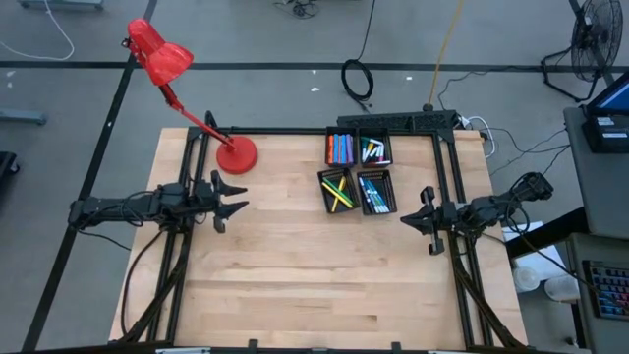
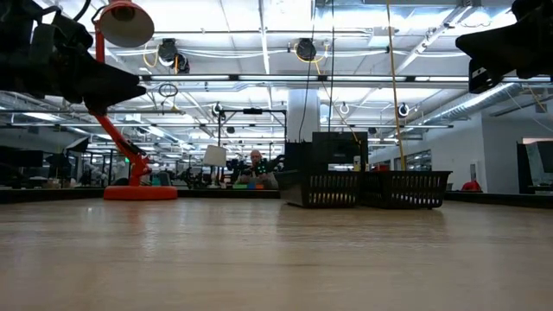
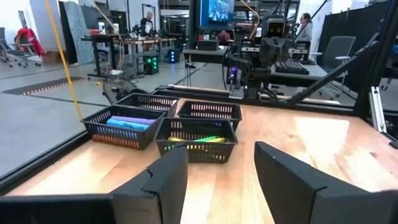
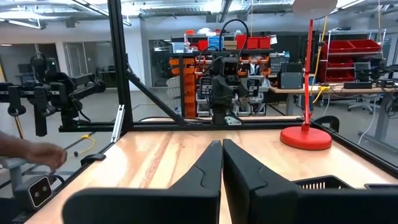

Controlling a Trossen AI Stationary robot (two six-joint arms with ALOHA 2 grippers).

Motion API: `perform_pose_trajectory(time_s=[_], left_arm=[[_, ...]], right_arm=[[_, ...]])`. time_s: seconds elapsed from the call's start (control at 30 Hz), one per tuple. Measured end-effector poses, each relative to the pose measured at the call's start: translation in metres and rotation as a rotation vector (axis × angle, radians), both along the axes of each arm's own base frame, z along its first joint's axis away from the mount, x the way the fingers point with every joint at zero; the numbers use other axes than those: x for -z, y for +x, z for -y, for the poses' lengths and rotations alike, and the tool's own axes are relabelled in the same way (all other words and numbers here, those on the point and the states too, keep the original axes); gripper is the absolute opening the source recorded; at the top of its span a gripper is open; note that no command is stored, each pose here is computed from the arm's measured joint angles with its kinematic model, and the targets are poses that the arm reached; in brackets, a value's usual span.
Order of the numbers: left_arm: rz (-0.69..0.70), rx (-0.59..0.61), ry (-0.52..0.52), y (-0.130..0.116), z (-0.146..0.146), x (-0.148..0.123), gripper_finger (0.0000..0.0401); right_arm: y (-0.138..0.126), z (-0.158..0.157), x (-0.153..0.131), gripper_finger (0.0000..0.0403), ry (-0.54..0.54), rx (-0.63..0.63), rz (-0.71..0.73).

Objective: Pick & Place Markers
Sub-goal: Return to Home Position

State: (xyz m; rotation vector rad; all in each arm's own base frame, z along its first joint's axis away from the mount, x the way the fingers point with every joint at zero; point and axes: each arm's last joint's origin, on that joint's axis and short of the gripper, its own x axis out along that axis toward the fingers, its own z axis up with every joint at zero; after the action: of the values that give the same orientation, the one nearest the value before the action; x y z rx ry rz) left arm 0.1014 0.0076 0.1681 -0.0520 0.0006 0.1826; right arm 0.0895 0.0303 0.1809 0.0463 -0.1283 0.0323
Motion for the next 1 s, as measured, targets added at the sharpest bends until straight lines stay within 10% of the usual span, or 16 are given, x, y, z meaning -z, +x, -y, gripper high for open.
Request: perform_pose_trajectory(time_s=[1.0], left_arm=[[0.002, -0.001, 0.000, 0.0000, 0.0000, -0.0002, 0.0209]], right_arm=[[0.0000, 0.0000, 0.0000, 0.0000, -0.002, -0.001, 0.000]])
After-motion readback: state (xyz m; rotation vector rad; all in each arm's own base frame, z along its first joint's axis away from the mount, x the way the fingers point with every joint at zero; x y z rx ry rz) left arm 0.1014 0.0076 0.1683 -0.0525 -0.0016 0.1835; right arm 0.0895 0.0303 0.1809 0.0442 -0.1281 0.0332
